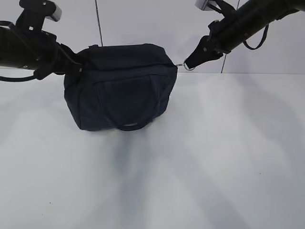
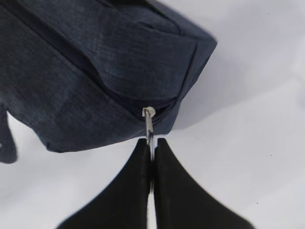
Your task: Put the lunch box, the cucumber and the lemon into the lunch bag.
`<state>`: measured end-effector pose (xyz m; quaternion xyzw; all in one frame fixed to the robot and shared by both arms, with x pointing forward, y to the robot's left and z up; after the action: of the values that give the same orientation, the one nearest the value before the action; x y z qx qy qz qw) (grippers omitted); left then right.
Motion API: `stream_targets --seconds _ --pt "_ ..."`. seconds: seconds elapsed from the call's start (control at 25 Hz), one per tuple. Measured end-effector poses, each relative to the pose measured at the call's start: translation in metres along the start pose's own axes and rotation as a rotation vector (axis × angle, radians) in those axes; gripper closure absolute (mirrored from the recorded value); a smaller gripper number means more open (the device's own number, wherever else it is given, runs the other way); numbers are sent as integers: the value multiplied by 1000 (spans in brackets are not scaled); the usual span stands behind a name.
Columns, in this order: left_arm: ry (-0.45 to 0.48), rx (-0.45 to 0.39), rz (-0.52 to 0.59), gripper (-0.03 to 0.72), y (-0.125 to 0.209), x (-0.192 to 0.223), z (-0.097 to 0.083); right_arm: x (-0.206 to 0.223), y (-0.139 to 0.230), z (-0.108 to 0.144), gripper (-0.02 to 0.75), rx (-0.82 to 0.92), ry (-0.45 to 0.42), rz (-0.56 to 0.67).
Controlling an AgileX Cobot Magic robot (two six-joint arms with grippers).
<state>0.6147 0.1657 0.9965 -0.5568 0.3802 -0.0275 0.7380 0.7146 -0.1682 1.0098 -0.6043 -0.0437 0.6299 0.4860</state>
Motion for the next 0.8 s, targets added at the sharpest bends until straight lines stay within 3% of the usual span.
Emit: stream_targets --seconds 0.4,0.8 --pt "-28 -55 20 674 7 11 6 8 5 7 717 121 -78 -37" --pt "-80 -87 21 656 8 11 12 29 13 -2 717 300 -142 -54"
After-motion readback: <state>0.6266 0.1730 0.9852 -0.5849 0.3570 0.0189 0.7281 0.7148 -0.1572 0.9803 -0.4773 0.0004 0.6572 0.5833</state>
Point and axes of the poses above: a point on each arm's last joint axis where the gripper is mounted, x pointing out along that axis toward the gripper, z along the wrist's bending axis when the last joint is at zero, y = z × x, the point moved 3 cm from there along x, pointing out along that axis toward the gripper, and after that the axes turned 5 degrees about x, right-handed, at the moved point
